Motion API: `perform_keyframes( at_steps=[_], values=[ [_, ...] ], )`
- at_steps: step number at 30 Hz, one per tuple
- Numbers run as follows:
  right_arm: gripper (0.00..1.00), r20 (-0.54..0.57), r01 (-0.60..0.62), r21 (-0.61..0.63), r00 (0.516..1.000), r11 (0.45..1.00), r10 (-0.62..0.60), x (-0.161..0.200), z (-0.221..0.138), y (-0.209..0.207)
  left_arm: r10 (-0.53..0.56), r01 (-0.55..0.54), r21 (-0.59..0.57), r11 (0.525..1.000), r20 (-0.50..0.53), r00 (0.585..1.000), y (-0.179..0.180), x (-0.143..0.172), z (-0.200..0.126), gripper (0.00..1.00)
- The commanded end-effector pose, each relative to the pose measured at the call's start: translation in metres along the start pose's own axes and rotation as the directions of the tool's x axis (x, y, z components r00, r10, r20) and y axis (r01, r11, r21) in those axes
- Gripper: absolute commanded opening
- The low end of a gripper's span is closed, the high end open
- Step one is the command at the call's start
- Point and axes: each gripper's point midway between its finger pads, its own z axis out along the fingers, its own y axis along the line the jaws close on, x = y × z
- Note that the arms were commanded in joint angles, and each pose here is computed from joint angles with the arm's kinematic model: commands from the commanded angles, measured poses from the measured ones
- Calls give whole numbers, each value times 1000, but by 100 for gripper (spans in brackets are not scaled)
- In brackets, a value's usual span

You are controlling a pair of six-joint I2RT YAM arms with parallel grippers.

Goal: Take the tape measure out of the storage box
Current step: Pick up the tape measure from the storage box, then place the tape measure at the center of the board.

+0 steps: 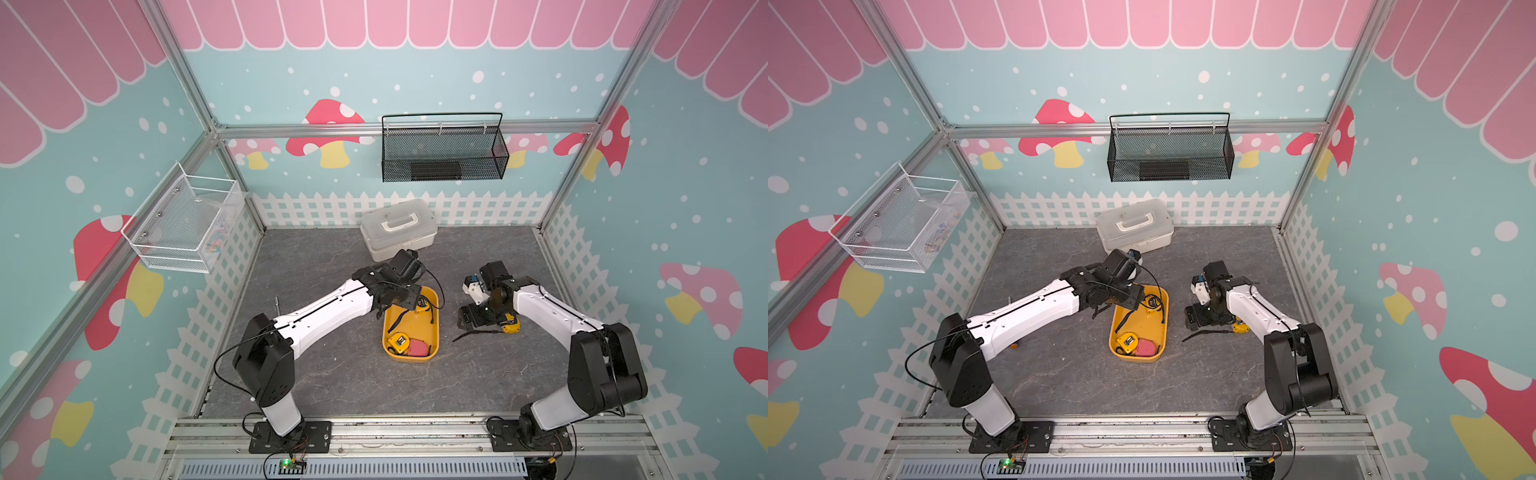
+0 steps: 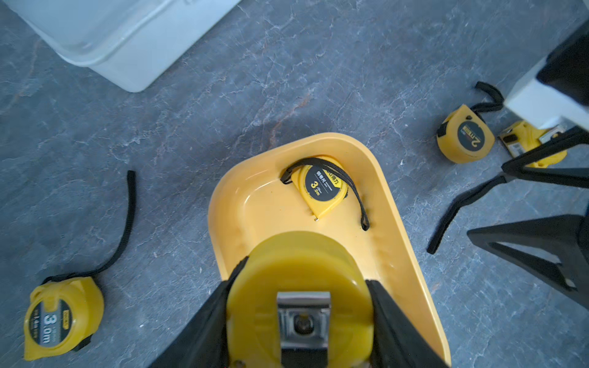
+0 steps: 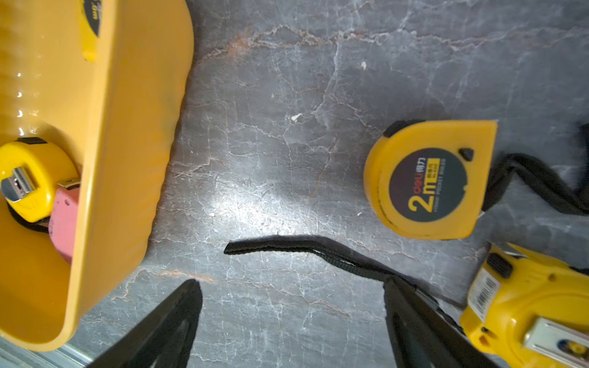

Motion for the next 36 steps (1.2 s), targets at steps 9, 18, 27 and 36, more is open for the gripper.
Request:
perform_keyframes(
  at_steps=[9, 18, 27, 36],
  values=[
    [90, 9, 17, -15, 1000, 1000, -17, -5, -9, 7, -98, 105, -117, 988, 61, 993, 89, 0, -34, 55],
    [90, 15, 15, -18, 1000, 1000, -15, 0, -9, 8, -200, 198, -195, 961, 11, 980, 146, 42, -36, 56],
    [90, 12, 13, -26, 1000, 1000, -13, -3, -8, 9, -241, 218, -218, 951, -85, 967, 160, 70, -3, 56],
    [90, 10, 11, -16, 1000, 1000, -11, 0, -10, 8, -231, 195, -195, 961, -180, 956, 157, 85, 44, 56]
  ],
)
